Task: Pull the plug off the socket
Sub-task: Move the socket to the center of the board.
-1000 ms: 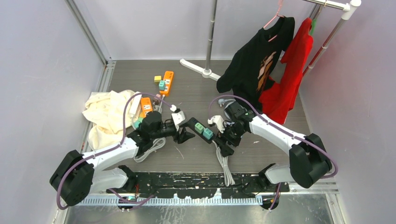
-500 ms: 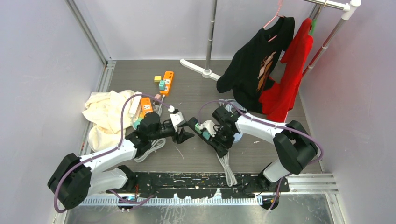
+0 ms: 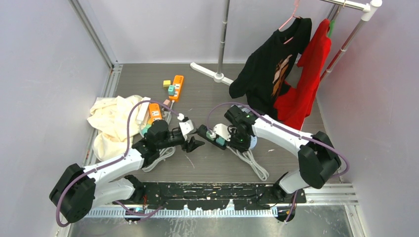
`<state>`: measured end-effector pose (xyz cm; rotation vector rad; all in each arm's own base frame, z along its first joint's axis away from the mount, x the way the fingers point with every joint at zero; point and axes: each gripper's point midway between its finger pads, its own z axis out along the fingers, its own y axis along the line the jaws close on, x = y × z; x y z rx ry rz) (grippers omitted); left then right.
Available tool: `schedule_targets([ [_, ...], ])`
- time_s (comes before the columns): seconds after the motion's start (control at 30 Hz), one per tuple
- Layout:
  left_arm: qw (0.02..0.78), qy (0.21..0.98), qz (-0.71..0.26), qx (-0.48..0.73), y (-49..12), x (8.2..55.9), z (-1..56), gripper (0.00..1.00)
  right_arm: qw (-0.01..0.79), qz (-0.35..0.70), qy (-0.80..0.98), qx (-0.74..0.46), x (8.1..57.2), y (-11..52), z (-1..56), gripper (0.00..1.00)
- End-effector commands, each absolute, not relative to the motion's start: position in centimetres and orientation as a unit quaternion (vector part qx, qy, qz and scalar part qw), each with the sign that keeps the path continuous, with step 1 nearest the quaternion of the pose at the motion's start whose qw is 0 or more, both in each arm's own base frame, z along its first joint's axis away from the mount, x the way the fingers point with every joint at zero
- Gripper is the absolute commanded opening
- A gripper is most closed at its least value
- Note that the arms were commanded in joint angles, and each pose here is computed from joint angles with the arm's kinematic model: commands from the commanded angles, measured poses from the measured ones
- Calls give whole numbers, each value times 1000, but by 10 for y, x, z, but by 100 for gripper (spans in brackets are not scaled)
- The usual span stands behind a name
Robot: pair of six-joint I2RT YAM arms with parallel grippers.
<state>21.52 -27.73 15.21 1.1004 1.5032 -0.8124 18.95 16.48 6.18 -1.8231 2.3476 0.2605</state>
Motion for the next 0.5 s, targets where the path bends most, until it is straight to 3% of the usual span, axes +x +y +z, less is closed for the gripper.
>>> schedule_targets([
  [0.0,551,600,-340,470,-280,216,168,56,84,-5,700,-709,207,134,80,12],
  [0.2,551,600,-339,470,-278,213,166,56,60,-33,616,-785,195,106,62,17],
  [0.33,559,587,-338,478,-278,211,166,57,76,-13,626,-776,185,108,69,48],
  [0.47,562,566,-340,497,-284,206,165,57,98,38,669,-736,183,123,94,60],
])
